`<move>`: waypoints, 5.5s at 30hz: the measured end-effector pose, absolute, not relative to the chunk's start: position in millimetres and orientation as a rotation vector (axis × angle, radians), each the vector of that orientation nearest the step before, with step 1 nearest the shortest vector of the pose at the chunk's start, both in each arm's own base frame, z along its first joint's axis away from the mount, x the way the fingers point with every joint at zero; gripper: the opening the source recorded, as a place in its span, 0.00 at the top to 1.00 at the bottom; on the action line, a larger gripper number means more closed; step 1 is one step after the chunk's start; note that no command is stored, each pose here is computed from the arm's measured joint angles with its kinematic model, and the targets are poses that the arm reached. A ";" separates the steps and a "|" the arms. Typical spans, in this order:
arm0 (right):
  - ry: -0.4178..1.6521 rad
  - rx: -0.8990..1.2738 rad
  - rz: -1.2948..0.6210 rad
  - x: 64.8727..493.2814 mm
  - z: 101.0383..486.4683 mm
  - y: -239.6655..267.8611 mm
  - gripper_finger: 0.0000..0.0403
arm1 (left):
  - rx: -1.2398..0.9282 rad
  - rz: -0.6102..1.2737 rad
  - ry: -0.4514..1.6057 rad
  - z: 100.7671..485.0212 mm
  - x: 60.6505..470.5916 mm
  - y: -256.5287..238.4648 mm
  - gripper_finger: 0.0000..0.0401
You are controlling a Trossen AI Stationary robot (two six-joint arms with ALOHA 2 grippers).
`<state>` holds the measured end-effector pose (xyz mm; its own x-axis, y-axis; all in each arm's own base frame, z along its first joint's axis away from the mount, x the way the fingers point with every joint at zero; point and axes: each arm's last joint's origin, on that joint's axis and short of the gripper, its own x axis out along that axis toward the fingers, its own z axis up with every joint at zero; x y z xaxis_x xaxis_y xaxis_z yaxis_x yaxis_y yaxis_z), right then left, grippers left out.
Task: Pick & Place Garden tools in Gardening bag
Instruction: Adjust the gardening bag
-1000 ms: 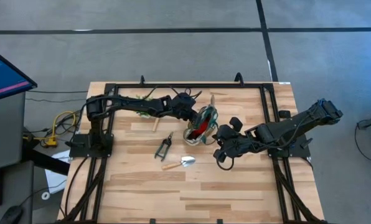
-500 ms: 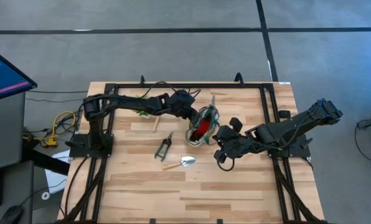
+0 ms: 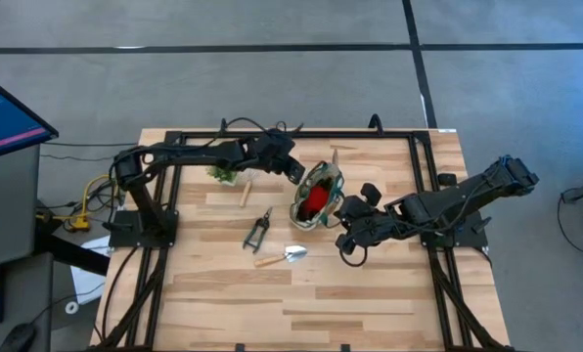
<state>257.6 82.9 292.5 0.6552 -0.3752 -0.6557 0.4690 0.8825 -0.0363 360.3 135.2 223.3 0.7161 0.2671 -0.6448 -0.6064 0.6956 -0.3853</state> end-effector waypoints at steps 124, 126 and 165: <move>0.684 0.434 -0.307 232.2 334.8 44.6 1.00 | -0.500 0.574 0.425 235.7 199.1 7.9 1.00; 0.681 0.548 -0.279 234.5 334.5 43.7 1.00 | -0.504 0.567 0.431 234.6 200.5 8.6 1.00; 1.350 0.553 -0.689 425.2 195.8 75.2 1.00 | -0.427 0.439 0.505 233.5 201.6 13.4 1.00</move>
